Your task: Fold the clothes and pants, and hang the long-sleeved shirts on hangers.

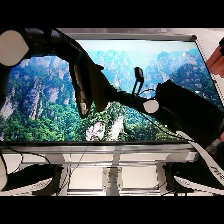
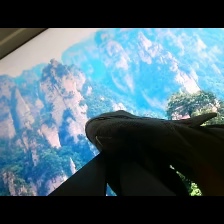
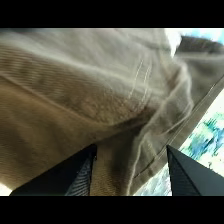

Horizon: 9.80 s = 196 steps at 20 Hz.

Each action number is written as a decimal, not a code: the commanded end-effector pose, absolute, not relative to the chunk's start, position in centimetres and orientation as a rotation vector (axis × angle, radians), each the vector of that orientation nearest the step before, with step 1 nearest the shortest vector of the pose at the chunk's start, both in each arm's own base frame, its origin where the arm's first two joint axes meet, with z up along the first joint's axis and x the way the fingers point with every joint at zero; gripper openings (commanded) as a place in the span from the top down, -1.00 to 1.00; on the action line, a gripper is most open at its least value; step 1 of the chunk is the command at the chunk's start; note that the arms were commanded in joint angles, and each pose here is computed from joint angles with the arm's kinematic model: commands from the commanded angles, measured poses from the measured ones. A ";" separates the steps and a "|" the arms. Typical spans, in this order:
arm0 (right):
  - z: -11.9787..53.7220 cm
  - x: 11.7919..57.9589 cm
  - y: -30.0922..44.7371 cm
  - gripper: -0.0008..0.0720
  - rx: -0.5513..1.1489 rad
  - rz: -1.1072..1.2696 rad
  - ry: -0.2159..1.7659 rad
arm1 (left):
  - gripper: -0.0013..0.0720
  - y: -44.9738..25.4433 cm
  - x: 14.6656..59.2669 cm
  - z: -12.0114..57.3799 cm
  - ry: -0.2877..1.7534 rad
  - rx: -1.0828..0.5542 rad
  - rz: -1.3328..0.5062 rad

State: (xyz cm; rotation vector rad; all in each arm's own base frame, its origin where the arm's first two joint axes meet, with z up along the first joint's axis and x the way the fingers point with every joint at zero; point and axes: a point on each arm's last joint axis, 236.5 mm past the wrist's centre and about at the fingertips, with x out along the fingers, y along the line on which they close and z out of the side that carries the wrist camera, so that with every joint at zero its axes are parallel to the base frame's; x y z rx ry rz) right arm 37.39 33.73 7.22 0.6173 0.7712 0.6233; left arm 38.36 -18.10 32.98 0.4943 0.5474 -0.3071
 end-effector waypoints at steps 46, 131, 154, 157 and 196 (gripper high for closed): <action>40.9 19.0 20.9 0.93 0.187 0.909 0.280 | 0.86 -18.1 26.4 35.3 0.719 0.073 -0.662; -8.4 38.6 25.4 -0.73 0.338 0.940 1.502 | -0.22 -3.7 27.7 8.4 1.303 0.155 -0.165; -1.2 41.5 23.0 0.93 -0.103 0.743 1.501 | -0.22 -3.8 28.1 8.4 1.286 0.154 -0.165; 5.0 43.4 14.3 0.93 -0.174 0.505 1.456 | -0.22 -3.9 28.4 8.5 1.271 0.153 -0.165; 15.2 38.3 -11.2 -0.02 0.373 -0.142 1.014 | -0.22 -4.3 32.0 9.8 1.113 0.145 -0.164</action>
